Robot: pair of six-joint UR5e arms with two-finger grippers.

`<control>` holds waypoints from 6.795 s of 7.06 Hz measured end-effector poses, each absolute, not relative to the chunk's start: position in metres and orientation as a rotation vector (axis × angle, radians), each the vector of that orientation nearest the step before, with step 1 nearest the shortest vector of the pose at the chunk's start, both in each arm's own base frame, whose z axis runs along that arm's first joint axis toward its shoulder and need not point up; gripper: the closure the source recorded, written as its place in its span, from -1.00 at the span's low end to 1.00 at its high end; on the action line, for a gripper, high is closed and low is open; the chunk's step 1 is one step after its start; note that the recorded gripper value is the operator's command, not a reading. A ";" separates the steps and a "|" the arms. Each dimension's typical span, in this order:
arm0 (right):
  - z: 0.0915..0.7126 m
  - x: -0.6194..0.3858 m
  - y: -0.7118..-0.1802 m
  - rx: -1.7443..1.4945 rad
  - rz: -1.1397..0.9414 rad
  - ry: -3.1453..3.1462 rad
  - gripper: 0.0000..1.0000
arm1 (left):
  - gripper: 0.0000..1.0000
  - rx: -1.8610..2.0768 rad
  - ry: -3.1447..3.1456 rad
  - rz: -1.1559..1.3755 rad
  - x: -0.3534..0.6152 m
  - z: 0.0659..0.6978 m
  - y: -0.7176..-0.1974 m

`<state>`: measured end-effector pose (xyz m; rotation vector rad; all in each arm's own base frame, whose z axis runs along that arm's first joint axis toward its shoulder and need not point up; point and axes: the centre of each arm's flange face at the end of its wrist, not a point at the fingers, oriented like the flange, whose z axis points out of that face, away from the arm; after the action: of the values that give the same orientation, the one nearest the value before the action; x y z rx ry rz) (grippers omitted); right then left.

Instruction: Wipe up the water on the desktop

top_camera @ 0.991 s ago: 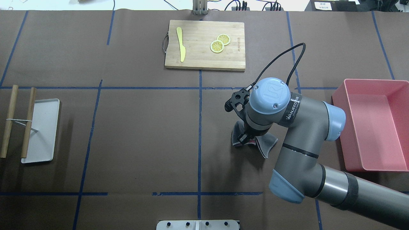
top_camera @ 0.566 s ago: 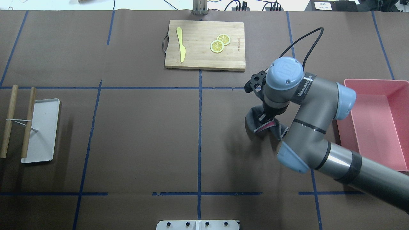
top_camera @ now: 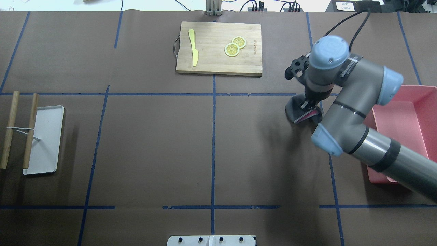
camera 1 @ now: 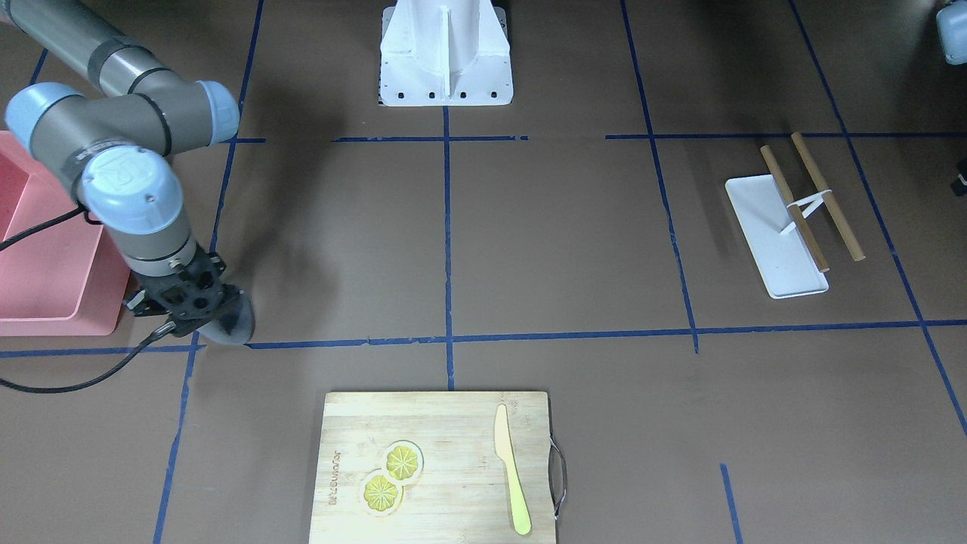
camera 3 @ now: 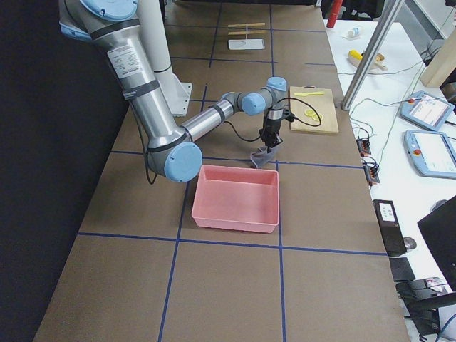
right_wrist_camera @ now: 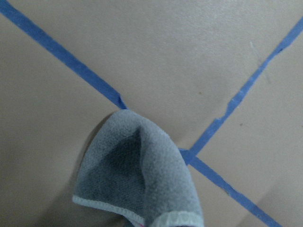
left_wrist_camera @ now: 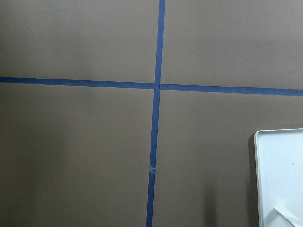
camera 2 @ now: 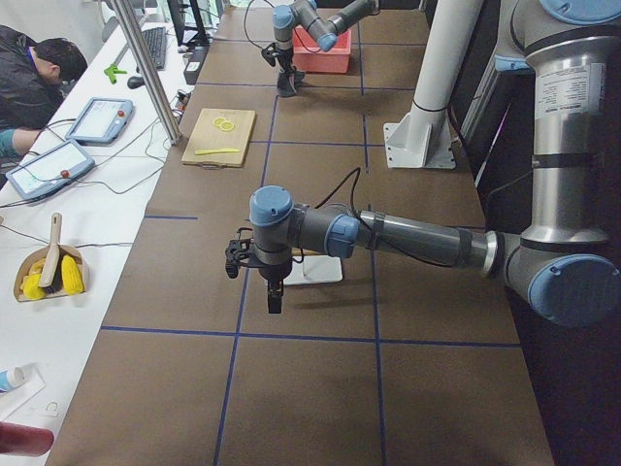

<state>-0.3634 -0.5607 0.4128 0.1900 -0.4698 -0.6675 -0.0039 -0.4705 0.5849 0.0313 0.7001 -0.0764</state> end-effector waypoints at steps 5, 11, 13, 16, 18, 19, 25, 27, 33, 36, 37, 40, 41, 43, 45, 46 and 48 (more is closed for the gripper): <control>0.363 -0.441 -0.484 0.177 -0.650 -0.572 0.99 | -1.00 0.024 0.697 -0.078 -0.003 0.590 -0.474; 0.270 -0.540 -0.347 0.101 -0.575 -0.739 0.98 | -1.00 0.040 0.699 -0.071 -0.002 0.583 -0.484; 0.264 -0.543 -0.346 0.104 -0.560 -0.744 1.00 | -1.00 0.044 0.701 -0.070 -0.001 0.581 -0.485; 0.286 -0.509 -0.406 0.122 -0.474 -0.697 1.00 | -1.00 0.051 0.703 -0.069 -0.001 0.576 -0.486; 0.307 -0.472 -0.454 0.137 -0.433 -0.661 1.00 | -1.00 0.051 0.704 -0.069 -0.001 0.576 -0.487; 0.305 -0.443 -0.477 0.146 -0.398 -0.672 1.00 | -1.00 0.051 0.704 -0.069 -0.001 0.576 -0.487; 0.280 -0.188 -0.460 0.073 -0.346 -0.611 0.93 | -1.00 0.044 0.702 -0.071 -0.001 0.580 -0.486; 0.345 -0.129 -0.443 0.020 -0.383 -0.559 0.94 | -1.00 0.041 0.701 -0.071 -0.001 0.582 -0.485; 0.464 -0.098 -0.448 0.015 -0.414 -0.614 -1.00 | -1.00 0.014 0.695 -0.069 0.000 0.598 -0.484; 0.473 -0.092 -0.451 0.009 -0.403 -0.618 -1.00 | -1.00 0.006 0.693 -0.071 0.000 0.603 -0.484; 0.474 -0.084 -0.453 0.008 -0.382 -0.631 -1.00 | -1.00 0.004 0.693 -0.072 0.000 0.605 -0.484; 0.483 -0.035 -0.464 0.034 -0.266 -0.746 -1.00 | -1.00 -0.015 0.688 -0.067 0.000 0.617 -0.485; 0.504 -0.020 -0.475 0.062 -0.234 -0.768 -1.00 | -1.00 -0.021 0.690 -0.032 0.000 0.625 -0.486; 0.568 0.015 -0.487 0.121 -0.171 -0.828 -1.00 | -1.00 -0.052 0.754 0.030 -0.006 0.657 -0.489; 0.610 0.038 -0.485 0.144 -0.118 -0.889 -1.00 | -1.00 -0.030 0.790 -0.004 -0.045 0.672 -0.487; 0.616 0.044 -0.486 0.150 -0.109 -0.888 -1.00 | -1.00 -0.017 0.792 -0.026 -0.060 0.671 -0.486; 0.638 0.047 -0.478 0.119 -0.089 -0.873 -1.00 | -1.00 -0.007 0.792 -0.039 -0.068 0.669 -0.485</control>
<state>0.0465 -0.4777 0.6377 0.1187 -0.8734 -0.0889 -0.0677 -0.4846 0.6687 -0.0075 0.7925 -0.0393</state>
